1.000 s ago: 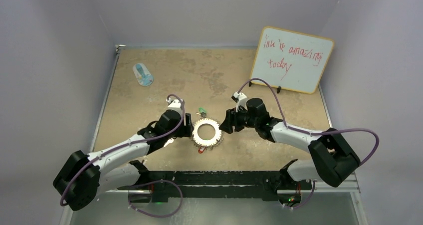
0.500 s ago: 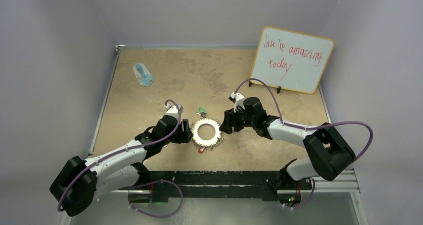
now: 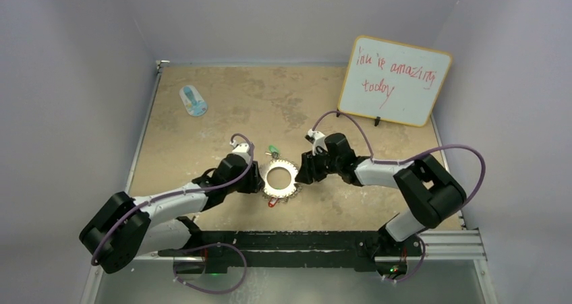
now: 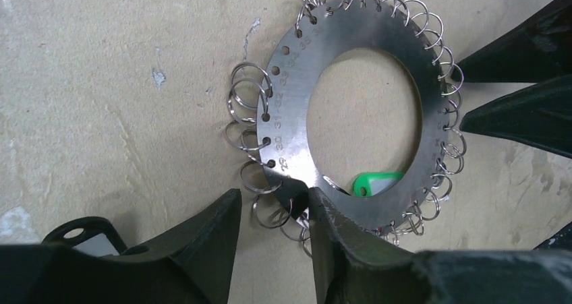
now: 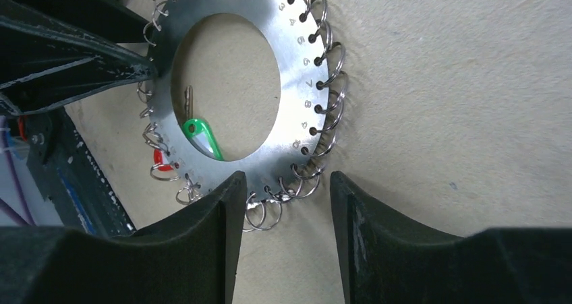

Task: Put the keys on the keyring

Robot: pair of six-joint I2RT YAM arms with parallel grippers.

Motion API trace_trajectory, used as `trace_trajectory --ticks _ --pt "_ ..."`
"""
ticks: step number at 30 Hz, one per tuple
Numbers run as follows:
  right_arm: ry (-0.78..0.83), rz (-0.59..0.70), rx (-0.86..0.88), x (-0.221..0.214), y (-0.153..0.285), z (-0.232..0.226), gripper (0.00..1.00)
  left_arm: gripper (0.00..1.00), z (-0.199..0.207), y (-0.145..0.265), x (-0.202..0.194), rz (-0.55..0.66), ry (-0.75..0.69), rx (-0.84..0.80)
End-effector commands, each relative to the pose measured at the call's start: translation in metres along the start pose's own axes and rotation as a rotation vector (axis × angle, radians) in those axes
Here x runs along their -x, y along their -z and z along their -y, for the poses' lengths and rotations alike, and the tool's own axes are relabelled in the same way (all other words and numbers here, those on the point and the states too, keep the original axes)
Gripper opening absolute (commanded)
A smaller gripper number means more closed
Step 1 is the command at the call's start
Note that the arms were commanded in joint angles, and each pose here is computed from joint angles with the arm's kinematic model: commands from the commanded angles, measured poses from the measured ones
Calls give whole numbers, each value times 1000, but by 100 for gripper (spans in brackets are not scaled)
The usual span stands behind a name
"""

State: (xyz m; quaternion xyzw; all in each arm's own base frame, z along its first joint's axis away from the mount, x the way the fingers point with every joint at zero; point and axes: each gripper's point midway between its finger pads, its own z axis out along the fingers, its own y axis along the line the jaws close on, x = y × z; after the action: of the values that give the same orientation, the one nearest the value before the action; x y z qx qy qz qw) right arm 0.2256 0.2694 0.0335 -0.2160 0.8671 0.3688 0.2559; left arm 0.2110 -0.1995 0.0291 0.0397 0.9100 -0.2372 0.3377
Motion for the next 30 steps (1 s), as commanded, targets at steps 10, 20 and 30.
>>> trace_trajectory --ticks 10,20,30 --pt "-1 45 247 29 -14 -43 29 28 27 -19 61 129 -19 -7" --pt "67 80 21 32 11 -19 47 46 9 -11 62 115 -52 101" --pt "111 69 -23 21 11 -60 47 53 4 2 52 123 -34 90"
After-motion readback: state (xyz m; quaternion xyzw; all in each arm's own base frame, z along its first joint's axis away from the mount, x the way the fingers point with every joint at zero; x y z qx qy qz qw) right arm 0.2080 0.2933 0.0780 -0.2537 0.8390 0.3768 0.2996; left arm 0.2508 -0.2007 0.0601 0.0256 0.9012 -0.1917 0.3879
